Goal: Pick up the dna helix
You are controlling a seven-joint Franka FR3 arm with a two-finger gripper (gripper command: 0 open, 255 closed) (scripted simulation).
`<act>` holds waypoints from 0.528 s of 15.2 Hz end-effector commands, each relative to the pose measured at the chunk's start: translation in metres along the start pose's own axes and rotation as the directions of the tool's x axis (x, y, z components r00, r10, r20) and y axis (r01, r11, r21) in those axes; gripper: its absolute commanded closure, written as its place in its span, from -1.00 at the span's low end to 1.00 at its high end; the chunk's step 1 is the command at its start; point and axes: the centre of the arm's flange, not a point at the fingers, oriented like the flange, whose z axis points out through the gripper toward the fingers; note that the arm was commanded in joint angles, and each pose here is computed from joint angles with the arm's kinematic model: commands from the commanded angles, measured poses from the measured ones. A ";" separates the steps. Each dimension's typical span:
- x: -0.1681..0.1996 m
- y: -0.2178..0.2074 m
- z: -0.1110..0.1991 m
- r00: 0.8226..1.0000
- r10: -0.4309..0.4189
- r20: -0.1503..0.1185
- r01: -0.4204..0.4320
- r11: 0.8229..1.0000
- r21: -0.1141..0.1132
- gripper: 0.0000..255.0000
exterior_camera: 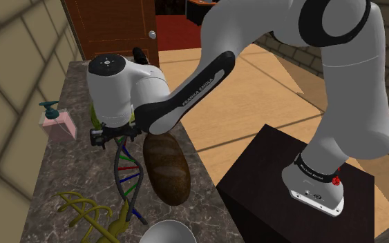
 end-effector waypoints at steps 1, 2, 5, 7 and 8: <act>-0.003 -0.007 0.012 1.000 0.004 -0.004 -0.004 1.000 -0.001 -1.00; -0.005 -0.006 0.017 1.000 0.004 -0.004 -0.004 1.000 -0.001 -1.00; -0.009 -0.005 0.032 1.000 0.004 -0.004 -0.004 1.000 -0.001 -1.00; -0.012 -0.004 0.042 1.000 0.004 -0.004 -0.004 1.000 -0.001 -1.00; -0.013 -0.004 0.045 1.000 0.004 -0.004 -0.004 1.000 -0.001 -1.00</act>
